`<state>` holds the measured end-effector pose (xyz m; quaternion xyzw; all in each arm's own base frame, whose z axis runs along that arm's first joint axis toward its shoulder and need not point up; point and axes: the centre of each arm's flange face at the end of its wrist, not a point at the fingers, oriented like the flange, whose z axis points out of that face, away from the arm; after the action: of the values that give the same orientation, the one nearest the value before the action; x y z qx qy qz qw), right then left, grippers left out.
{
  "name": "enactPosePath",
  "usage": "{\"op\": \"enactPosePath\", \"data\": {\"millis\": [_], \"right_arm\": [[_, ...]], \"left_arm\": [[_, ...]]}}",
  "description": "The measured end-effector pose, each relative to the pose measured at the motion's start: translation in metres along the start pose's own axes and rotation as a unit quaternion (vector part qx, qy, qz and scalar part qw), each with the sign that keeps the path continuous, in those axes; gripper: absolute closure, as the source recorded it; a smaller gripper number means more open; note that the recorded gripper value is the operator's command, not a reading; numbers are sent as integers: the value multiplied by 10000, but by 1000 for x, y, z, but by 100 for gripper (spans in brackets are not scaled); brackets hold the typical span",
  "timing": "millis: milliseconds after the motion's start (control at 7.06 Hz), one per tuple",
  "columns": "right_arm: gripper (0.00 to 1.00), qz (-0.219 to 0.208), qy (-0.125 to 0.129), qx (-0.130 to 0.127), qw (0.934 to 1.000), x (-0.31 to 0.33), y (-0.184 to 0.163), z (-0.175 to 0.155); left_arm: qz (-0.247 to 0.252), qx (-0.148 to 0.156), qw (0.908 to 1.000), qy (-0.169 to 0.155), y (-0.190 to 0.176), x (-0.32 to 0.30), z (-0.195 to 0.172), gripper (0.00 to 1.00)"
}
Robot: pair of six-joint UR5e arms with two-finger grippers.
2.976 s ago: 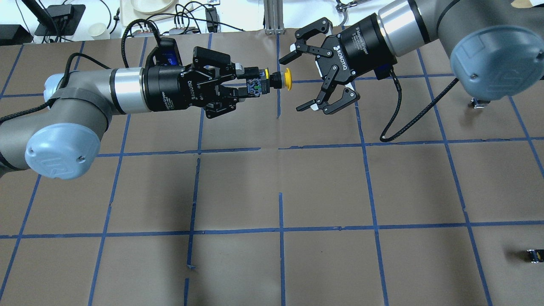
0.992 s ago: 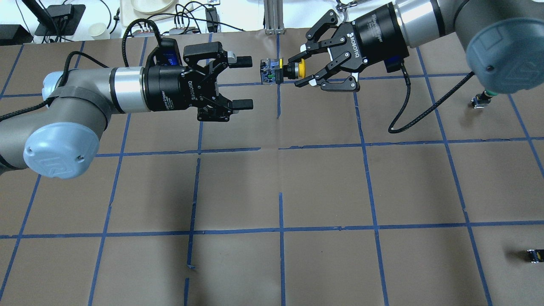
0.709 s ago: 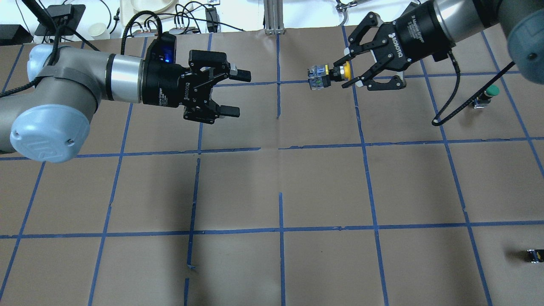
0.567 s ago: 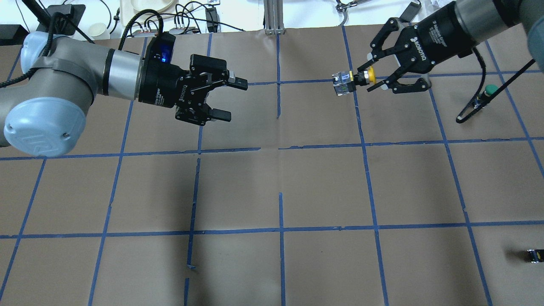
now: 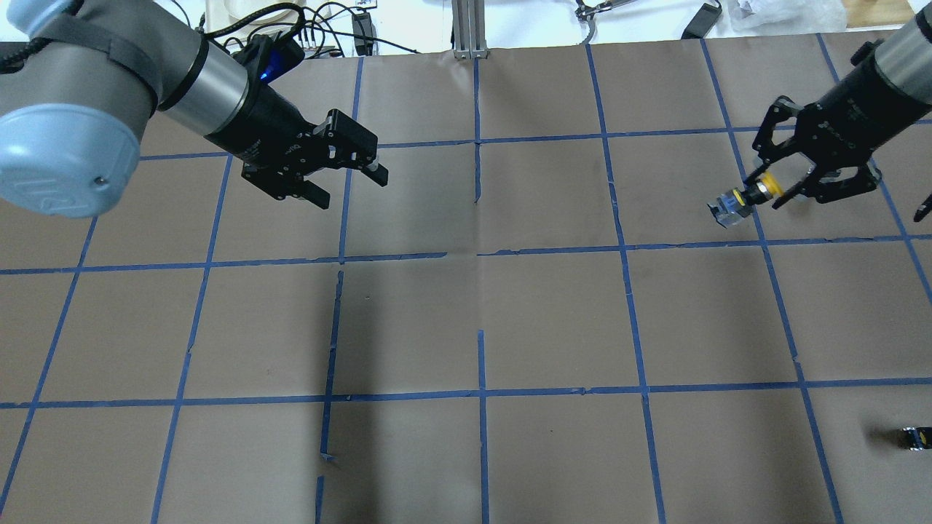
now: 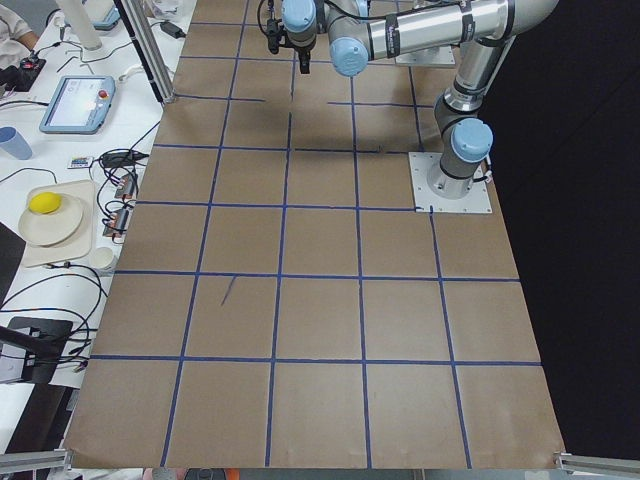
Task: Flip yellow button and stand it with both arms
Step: 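Lower the switch upright onto the table with the right gripper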
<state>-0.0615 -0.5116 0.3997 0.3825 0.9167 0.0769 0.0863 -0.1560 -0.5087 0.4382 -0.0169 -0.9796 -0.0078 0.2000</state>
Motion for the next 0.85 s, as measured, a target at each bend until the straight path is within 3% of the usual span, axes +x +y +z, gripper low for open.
{"op": "enactPosePath", "data": {"millis": [142,425,709,850], "right_arm": [[94,163,444,289,9985,29,-22,8],[94,559,1089,995,9875,81,-69,40],[94,966,1503,1663,9698,103,-97,73],[94,1192,1602,1800,9632,107,-101,79]], "left_arm": [[110,-9,9981,-610,-3,-2,-11,0],[147,-161,9896,-1421,1,-10,-22,0],[183,-230,9839,-1760,7,-11,-27,0],[205,-211,9824,-1844,7,-11,-29,0]]}}
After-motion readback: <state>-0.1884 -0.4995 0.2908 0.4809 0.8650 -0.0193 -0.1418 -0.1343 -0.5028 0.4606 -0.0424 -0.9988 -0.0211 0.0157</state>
